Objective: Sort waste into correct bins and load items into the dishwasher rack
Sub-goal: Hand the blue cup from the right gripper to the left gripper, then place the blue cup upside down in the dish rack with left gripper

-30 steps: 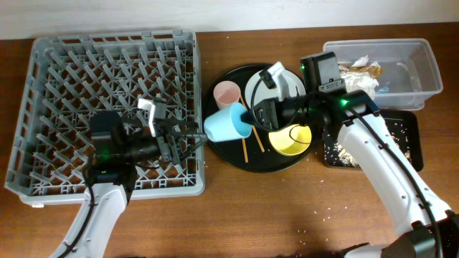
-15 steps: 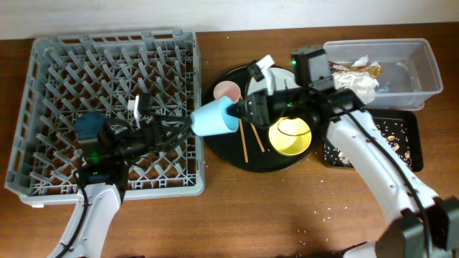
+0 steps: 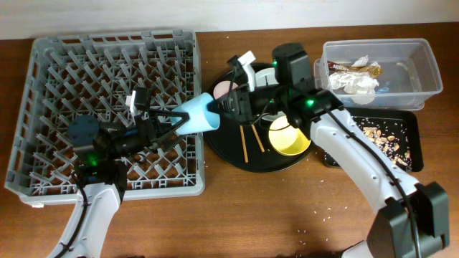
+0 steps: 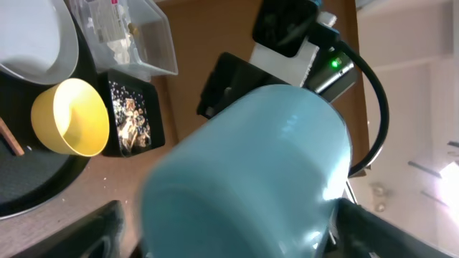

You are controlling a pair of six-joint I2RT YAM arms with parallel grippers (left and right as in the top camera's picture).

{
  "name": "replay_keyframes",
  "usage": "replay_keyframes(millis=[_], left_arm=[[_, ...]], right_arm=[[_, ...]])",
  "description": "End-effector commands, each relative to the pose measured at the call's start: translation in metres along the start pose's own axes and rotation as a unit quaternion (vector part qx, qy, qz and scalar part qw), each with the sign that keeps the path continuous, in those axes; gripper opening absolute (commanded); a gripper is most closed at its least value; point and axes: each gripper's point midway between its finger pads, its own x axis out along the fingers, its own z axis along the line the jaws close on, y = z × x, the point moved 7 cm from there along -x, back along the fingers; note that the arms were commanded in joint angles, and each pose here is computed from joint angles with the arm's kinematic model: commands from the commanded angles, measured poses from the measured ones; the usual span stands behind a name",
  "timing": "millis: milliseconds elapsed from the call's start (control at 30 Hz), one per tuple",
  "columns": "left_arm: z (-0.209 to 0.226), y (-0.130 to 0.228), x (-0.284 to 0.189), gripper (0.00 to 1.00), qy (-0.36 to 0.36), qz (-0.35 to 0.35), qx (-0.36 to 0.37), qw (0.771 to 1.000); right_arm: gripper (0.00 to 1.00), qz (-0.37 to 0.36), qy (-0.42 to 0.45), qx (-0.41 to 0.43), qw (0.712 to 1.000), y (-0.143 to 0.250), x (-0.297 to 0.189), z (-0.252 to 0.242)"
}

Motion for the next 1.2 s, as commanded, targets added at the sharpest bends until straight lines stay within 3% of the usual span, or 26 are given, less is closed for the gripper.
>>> replay_keyframes(millis=[0, 767, 867, 1000, 1167], left_arm=[[-0.002, -0.001, 0.000, 0.81, 0.001, 0.003, -0.008, 1.000], [-0.003, -0.005, -0.003, 0.76, 0.000, -0.011, -0.001, 1.000], [-0.003, -0.005, -0.003, 0.70, 0.001, -0.008, 0.000, 1.000], [-0.003, -0.005, -0.003, 0.62, 0.001, -0.008, 0.001, 1.000], [-0.015, -0.006, -0.004, 0.61, 0.012, -0.012, 0.061, 0.998]], right_arm=[[0.04, 0.028, -0.022, 0.008, 0.999, 0.009, 0.025, 0.001], [0.04, 0.066, -0.062, 0.024, 0.996, 0.023, 0.046, 0.003], [0.05, 0.062, -0.060, 0.025, 0.996, 0.021, 0.042, 0.000], [0.30, 0.057, -0.060, 0.028, 0.996, 0.019, 0.036, -0.003], [0.46, 0.055, -0.060, 0.033, 0.996, 0.017, 0.032, -0.006]])
